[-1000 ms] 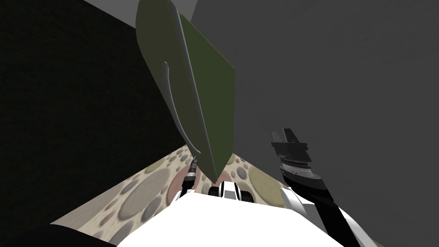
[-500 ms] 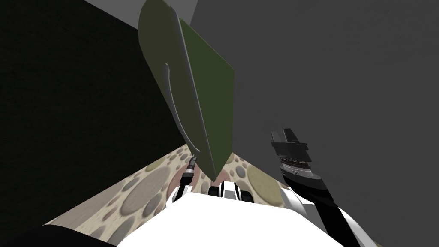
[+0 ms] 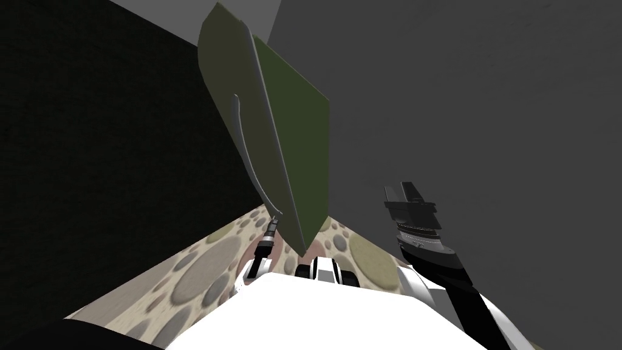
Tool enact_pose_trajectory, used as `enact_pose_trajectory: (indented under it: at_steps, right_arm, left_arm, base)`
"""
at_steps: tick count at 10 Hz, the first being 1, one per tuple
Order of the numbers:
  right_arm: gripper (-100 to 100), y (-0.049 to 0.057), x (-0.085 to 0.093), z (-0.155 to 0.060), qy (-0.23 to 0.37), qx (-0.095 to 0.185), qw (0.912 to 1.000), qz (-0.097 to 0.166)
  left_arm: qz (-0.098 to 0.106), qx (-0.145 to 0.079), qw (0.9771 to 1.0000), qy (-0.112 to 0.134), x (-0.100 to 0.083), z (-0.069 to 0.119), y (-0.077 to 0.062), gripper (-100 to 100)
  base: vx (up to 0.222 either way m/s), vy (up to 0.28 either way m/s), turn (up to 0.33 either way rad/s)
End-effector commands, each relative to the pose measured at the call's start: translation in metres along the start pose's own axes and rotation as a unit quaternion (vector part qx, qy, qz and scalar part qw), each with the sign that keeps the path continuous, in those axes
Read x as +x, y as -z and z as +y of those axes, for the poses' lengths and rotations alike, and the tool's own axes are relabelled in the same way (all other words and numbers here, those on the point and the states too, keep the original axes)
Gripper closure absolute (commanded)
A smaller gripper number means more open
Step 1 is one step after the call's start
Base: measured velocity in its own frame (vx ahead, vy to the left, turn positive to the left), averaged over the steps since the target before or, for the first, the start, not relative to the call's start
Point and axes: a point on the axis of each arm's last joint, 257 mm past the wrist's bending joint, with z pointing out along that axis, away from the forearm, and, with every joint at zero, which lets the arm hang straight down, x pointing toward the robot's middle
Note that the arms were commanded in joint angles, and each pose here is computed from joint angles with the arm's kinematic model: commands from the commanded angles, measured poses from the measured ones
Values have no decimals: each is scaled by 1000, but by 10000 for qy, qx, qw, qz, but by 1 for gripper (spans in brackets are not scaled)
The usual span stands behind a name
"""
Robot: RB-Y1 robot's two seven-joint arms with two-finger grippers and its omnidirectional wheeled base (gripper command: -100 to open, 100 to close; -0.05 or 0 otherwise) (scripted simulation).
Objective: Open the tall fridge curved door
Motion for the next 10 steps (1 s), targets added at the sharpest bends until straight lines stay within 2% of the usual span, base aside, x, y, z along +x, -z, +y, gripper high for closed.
enact_pose_trajectory:
  at_steps: [1, 10]
  right_arm:
    - [0, 0, 0, 0, 0, 0, 10000, 0]
    - [0, 0, 0, 0, 0, 0, 10000, 0]
  left_arm:
    - [36, -83, 9999, -60, -7, 0, -12, -100]
    - [141, -327, 9987, -358, -34, 2, -42, -100]
  base:
    - [-28, -42, 5]
    - [-27, -37, 4]
